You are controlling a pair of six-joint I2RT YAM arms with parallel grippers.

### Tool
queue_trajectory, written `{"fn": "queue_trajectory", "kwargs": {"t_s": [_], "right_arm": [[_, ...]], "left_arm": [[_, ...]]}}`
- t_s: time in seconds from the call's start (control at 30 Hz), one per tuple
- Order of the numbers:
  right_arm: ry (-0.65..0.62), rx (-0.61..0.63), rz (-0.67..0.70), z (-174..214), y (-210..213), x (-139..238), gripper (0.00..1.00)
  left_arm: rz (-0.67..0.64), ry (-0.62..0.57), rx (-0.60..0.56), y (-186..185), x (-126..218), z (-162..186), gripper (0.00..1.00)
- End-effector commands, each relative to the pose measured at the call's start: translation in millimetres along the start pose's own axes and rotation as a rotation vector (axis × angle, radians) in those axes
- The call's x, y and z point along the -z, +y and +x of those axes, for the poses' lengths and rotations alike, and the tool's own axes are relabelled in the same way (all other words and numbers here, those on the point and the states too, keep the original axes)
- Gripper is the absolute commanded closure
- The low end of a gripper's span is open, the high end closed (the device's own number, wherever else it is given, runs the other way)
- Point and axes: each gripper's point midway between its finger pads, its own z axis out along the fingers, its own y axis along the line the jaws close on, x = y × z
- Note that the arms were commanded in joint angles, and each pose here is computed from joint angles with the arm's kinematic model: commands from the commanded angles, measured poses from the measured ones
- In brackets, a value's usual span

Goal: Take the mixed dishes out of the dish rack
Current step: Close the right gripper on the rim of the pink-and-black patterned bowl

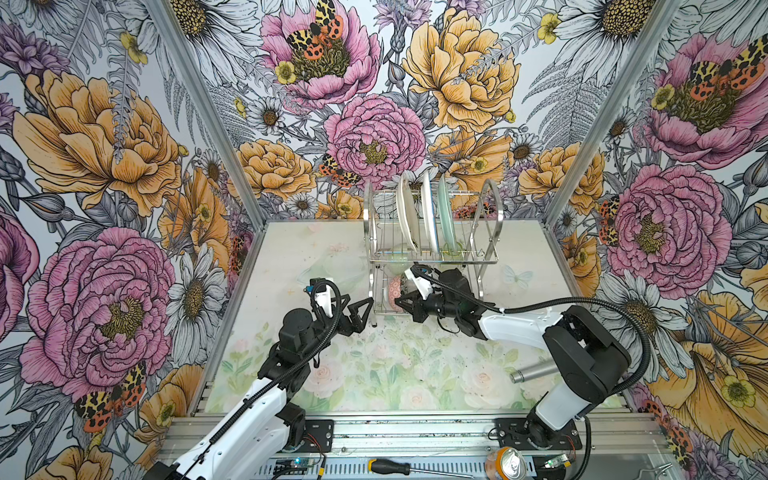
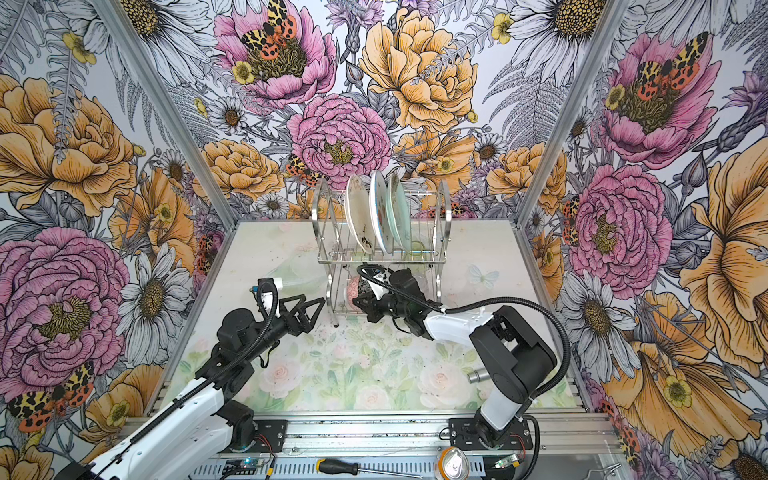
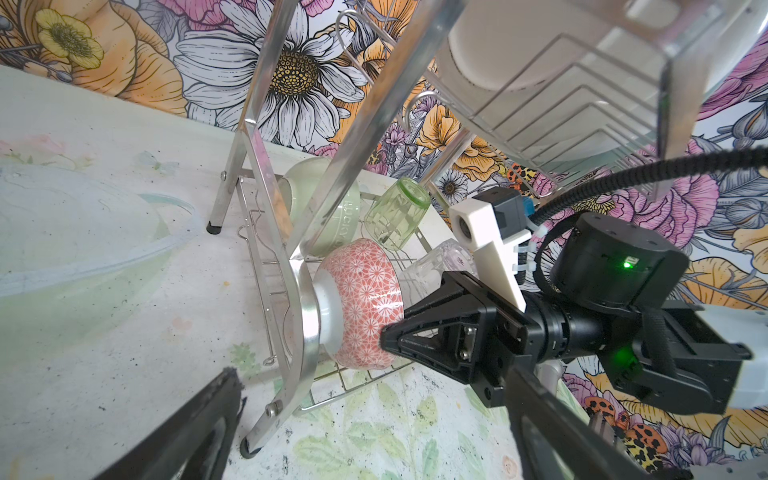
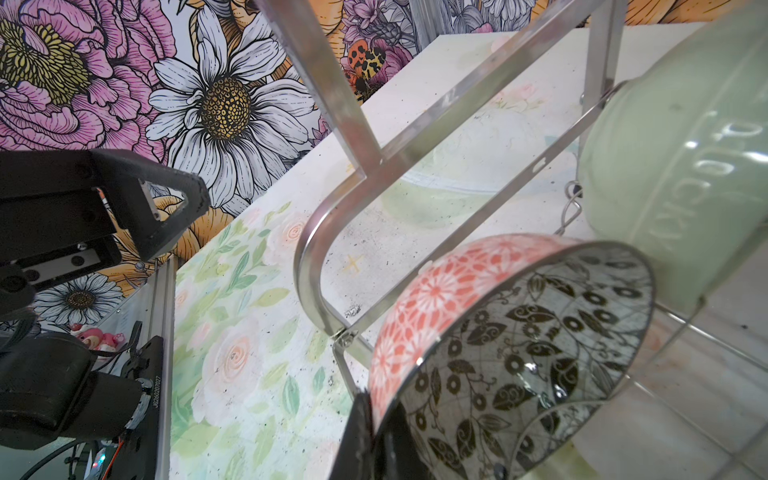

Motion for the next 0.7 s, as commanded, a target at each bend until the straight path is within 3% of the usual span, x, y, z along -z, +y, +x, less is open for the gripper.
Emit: {"fn": "queue_trajectory", "kwargs": {"t_s": [0.0,0.47,0.67], "right_arm": [[-0.109,0.109,-0.107,-39.5,31.6,4.6,1.00],[-0.122,0.084,-0.028,-45.3,17.9,-0.7,1.00],[-0.128,0.103,-0.063,-47.6,25.6,0.7,1.00]], "left_arm": [[0.010,-0.033,-0.003,-4.9,1.2,-8.3,0.01],[0.003,-0.030,-0.002,-4.1,2.1,-7.5,0.01],[0.004,-0.029,0.000,-4.3,1.8,-7.4,0.01]]}}
